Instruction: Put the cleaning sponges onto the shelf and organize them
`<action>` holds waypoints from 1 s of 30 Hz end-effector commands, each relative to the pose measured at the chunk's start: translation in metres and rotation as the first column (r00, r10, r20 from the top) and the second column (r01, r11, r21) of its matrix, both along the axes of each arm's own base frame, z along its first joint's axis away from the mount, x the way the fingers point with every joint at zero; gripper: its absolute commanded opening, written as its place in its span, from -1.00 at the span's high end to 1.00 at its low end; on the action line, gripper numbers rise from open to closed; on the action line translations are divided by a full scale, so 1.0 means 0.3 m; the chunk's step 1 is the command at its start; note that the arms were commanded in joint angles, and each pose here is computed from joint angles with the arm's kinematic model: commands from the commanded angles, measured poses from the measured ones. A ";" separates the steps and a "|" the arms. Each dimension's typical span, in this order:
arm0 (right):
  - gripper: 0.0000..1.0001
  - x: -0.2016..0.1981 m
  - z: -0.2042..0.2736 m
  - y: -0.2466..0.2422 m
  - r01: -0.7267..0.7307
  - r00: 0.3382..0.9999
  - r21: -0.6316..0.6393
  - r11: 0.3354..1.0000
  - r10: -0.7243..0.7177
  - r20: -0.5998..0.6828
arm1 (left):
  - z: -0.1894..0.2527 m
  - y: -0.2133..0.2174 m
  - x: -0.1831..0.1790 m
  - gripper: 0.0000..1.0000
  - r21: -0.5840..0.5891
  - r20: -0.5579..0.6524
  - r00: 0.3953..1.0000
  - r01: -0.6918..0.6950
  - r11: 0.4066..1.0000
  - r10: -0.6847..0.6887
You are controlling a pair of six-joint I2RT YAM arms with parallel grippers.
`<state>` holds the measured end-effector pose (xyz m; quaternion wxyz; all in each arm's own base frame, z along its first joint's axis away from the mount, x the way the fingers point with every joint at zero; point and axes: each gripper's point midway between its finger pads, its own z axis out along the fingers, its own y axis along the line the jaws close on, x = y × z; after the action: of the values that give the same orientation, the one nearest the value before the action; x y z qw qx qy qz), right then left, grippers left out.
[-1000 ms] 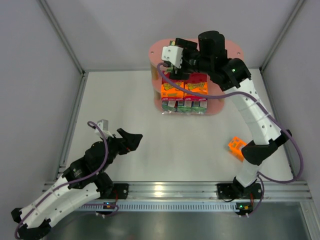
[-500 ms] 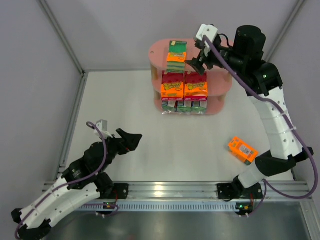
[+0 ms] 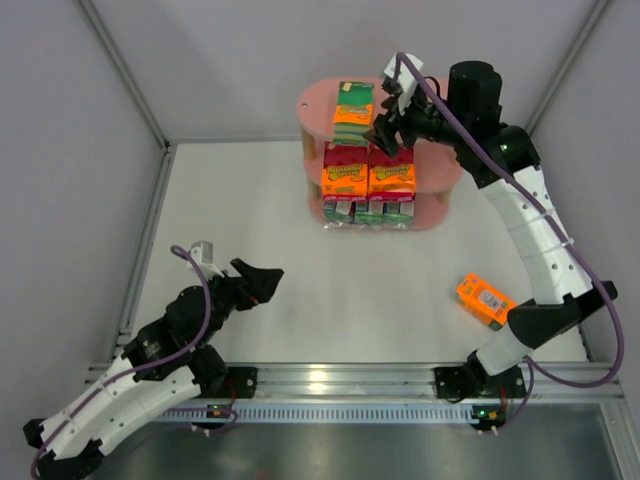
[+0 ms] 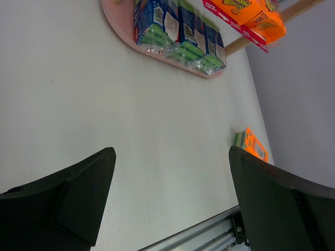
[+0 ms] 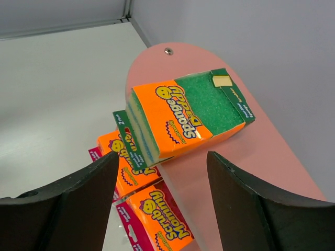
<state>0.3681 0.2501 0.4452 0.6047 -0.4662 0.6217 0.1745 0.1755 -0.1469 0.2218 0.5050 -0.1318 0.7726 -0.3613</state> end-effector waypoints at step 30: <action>-0.36 0.108 0.007 0.002 0.111 0.992 0.049 0.993 -0.114 0.049 | 0.003 0.000 -0.004 -0.91 -0.037 0.014 1.000 0.000 0.999 0.001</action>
<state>0.4087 0.2415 0.4310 0.6216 -0.4146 0.6536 0.1207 0.1740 -0.1458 0.2163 0.5021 -0.1389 0.7710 -0.3664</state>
